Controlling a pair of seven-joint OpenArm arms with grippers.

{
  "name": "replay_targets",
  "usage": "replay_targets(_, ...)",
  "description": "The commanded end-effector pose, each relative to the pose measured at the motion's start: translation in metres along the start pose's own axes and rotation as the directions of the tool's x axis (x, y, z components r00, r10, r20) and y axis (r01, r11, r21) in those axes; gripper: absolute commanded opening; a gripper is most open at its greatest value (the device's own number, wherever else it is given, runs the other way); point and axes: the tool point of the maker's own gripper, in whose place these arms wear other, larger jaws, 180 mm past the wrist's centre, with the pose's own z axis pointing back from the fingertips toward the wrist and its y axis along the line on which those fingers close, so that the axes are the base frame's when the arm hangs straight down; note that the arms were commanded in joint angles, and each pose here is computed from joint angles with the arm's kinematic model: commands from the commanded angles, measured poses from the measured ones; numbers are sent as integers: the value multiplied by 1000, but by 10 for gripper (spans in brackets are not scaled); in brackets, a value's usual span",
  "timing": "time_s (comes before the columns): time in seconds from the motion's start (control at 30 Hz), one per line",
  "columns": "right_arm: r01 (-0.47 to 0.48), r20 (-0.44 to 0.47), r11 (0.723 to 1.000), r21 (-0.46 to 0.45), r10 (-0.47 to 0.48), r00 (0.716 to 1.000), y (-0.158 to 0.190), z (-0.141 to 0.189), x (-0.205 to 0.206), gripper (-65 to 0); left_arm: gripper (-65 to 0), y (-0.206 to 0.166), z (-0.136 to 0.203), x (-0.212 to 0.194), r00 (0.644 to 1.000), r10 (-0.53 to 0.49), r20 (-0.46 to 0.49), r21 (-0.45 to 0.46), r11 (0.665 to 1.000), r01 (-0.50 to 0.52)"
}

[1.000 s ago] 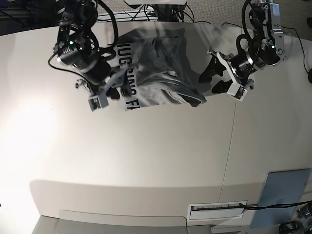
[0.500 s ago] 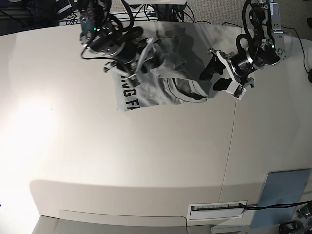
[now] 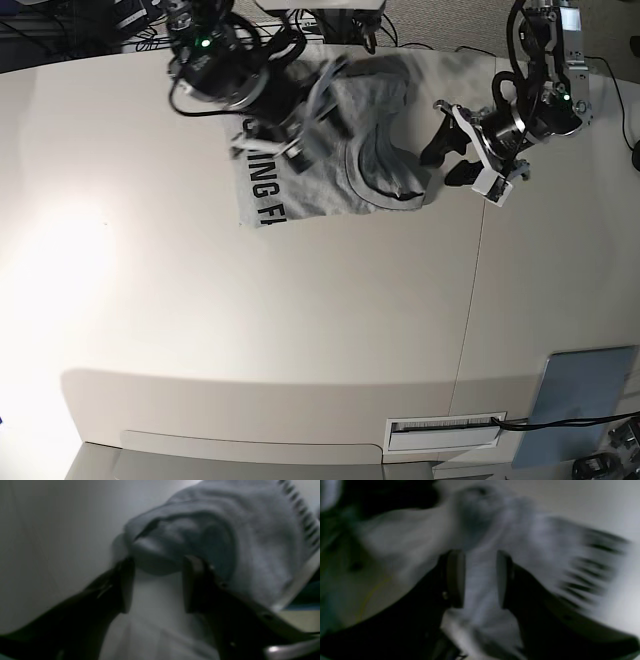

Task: Fold the T-shirt properly
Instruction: 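Lift and fold the strip over onto itself with both grippers, then smooth and square the folded shirt bundle with both grippers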

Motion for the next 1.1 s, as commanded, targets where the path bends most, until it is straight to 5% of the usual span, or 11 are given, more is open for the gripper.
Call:
replay_targets(0.0,7,46,999,-43,-5,999,-12,5,10,-491,-434,-10,3,13,999,-20,49,-47,999,22)
replay_targets(0.2,68,142,967,-245,-34,989,-82,25,20,-639,-627,-51,-1,17,997,41,62,-241,970,-25)
replay_targets(0.57,120,83,948,-296,-99,992,-143,-24,12,-650,-631,-152,-29,-33,987,-111,-116,-500,865,39)
replay_targets(0.83,115,-42,960,-257,-131,991,-165,-66,-4,-650,-631,-150,-44,-75,949,-212,-235,-453,887,86)
replay_targets(1.07,58,-118,949,-309,-99,988,-181,-59,-24,-650,-631,-108,-56,-108,926,-223,-306,-339,934,113)
